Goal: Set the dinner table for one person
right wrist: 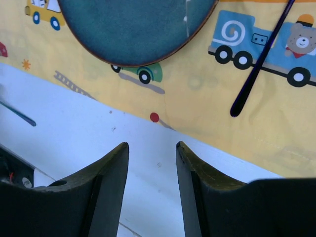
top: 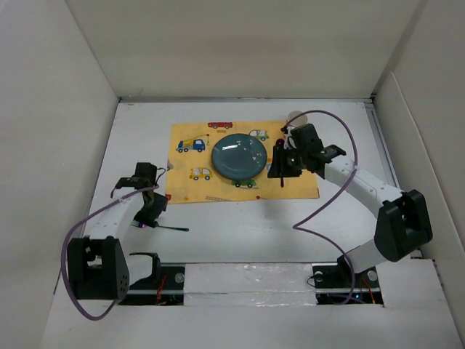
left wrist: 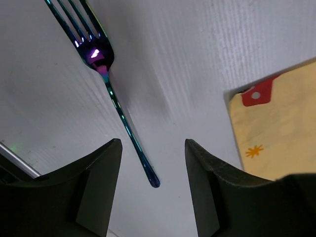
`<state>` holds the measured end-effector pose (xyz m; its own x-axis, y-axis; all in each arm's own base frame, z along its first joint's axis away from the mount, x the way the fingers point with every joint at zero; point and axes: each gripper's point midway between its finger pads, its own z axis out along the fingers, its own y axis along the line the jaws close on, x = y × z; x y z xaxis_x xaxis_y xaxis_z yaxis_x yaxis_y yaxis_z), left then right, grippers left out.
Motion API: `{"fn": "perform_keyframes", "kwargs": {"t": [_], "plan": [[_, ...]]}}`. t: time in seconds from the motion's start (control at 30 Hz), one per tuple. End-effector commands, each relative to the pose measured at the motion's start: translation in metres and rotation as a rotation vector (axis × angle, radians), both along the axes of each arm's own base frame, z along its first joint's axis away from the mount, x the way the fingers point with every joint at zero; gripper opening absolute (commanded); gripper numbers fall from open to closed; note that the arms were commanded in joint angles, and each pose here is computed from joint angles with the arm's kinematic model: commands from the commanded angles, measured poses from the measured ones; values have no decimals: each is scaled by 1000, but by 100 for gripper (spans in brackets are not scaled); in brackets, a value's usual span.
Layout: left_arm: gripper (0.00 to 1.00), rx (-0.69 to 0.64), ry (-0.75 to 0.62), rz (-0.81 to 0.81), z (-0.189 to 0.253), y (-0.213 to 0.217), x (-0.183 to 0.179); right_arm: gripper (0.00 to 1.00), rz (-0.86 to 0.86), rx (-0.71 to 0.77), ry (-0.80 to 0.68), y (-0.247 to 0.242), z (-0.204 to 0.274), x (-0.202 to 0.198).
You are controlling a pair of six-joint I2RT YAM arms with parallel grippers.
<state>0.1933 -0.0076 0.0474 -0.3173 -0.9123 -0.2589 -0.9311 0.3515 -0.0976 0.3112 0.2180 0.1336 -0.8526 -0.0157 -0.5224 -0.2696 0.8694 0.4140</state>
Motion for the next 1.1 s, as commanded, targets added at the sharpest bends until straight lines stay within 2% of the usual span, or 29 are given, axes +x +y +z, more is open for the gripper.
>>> {"fn": "perform_keyframes", "kwargs": {"t": [0.0, 0.23, 0.37, 0.5, 0.63, 0.87, 1.07], "plan": [[51, -34, 93, 15, -3, -5, -14, 49, 33, 66, -86, 11, 24, 6], [49, -22, 115, 92, -6, -2, -15, 49, 1, 114, -114, -5, 40, 9], [48, 45, 173, 112, -10, 9, -13, 49, -11, 130, -120, -10, 47, 10], [47, 55, 201, 122, -11, 10, -13, 49, -14, 136, -117, -12, 51, 12], [46, 103, 191, 132, -11, 19, -6, 49, -10, 147, -117, -9, 57, 15], [46, 107, 119, 147, -7, 21, 5, 49, -25, 148, -129, -11, 72, 22], [44, 78, 87, 107, -23, 8, 4, 49, -53, 133, -164, -23, 95, 28]]}}
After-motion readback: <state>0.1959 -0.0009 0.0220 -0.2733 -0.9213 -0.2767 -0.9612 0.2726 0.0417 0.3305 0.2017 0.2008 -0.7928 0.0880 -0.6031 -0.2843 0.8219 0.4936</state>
